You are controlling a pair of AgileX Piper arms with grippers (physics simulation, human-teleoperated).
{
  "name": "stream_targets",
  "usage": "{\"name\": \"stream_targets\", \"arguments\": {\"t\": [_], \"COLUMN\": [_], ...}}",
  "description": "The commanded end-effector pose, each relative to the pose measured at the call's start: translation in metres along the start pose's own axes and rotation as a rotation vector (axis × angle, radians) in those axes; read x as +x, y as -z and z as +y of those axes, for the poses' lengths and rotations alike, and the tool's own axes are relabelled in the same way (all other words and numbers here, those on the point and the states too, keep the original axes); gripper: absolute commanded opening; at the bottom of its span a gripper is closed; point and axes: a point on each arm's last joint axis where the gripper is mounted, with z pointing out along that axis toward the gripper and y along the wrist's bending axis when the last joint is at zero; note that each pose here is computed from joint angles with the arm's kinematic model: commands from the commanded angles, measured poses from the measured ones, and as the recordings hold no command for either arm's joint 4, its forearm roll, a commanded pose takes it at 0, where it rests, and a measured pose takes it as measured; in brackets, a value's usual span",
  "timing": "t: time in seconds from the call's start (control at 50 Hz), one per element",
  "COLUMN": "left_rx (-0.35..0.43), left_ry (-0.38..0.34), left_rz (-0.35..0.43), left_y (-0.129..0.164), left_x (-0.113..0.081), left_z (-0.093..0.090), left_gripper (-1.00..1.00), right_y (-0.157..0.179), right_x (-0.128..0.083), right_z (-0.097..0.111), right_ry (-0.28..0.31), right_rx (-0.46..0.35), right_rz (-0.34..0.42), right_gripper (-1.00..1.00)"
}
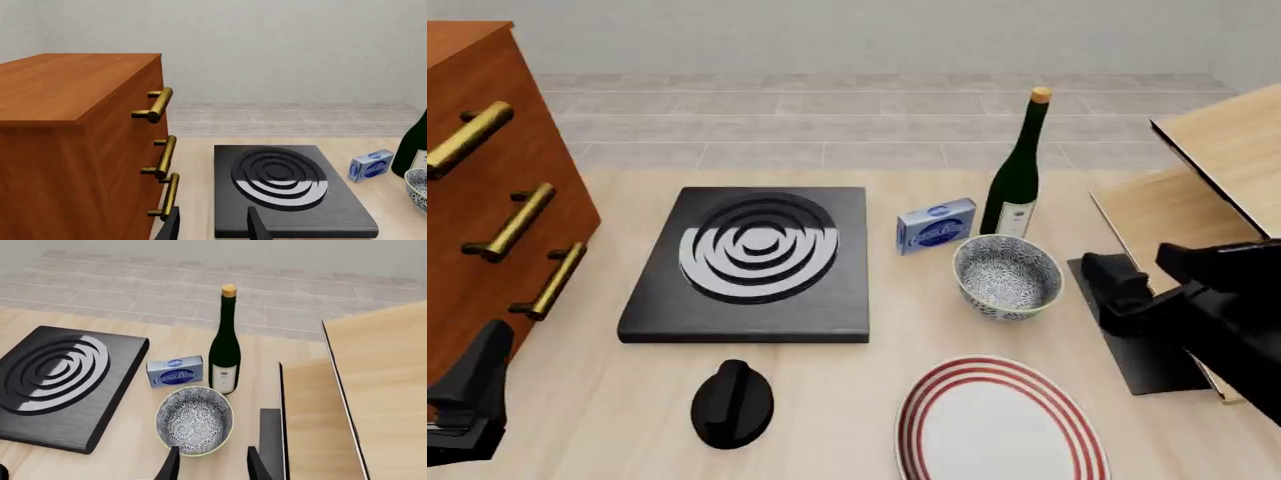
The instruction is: Put the bowl on the stove.
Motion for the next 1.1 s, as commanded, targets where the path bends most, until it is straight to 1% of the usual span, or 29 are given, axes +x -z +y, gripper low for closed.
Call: {"name": "stream_targets", "arguments": {"t": [0.02,0.14,0.16,0.18,0.5,0.52,0.7,0.72,0.88,1.1], "left_rx": [0.0,0.0,0.0,0.0,0.0,0.0,0.0,0.0,0.0,0.0], "left_ry": [0.0,0.0,0.0,0.0,0.0,0.0,0.0,0.0,0.0,0.0], "left_rz": [0.0,0.0,0.0,0.0,0.0,0.0,0.0,0.0,0.0,0.0], "left_y": [0.0,0.0,0.0,0.0,0.0,0.0,0.0,0.0,0.0,0.0], "left_x": [0.0,0.0,0.0,0.0,0.0,0.0,0.0,0.0,0.0,0.0], "left_z": [0.0,0.0,0.0,0.0,0.0,0.0,0.0,0.0,0.0,0.0], "left_gripper": [1.0,1.0,1.0,1.0,1.0,1.0,1.0,1.0,1.0,1.0], "right_y": [-0.026,-0.033,-0.05,-0.054,-0.078,-0.087,-0.102,-0.109,-0.123,-0.133], "right_x": [0.007,0.01,0.017,0.02,0.03,0.034,0.047,0.052,0.061,0.071], "right_z": [-0.001,-0.003,-0.006,-0.006,-0.009,-0.01,-0.011,-0.011,-0.011,-0.011], "right_ry": [-0.003,-0.012,-0.024,-0.024,-0.018,-0.015,-0.018,-0.013,-0.015,-0.011], "right_rx": [0.003,0.013,0.029,0.028,0.038,0.04,0.041,0.041,0.038,0.036], "right_rz": [0.058,0.071,0.094,0.101,0.135,0.145,0.171,0.185,0.204,0.225], "right_gripper": [1.0,1.0,1.0,1.0,1.0,1.0,1.0,1.0,1.0,1.0]}}
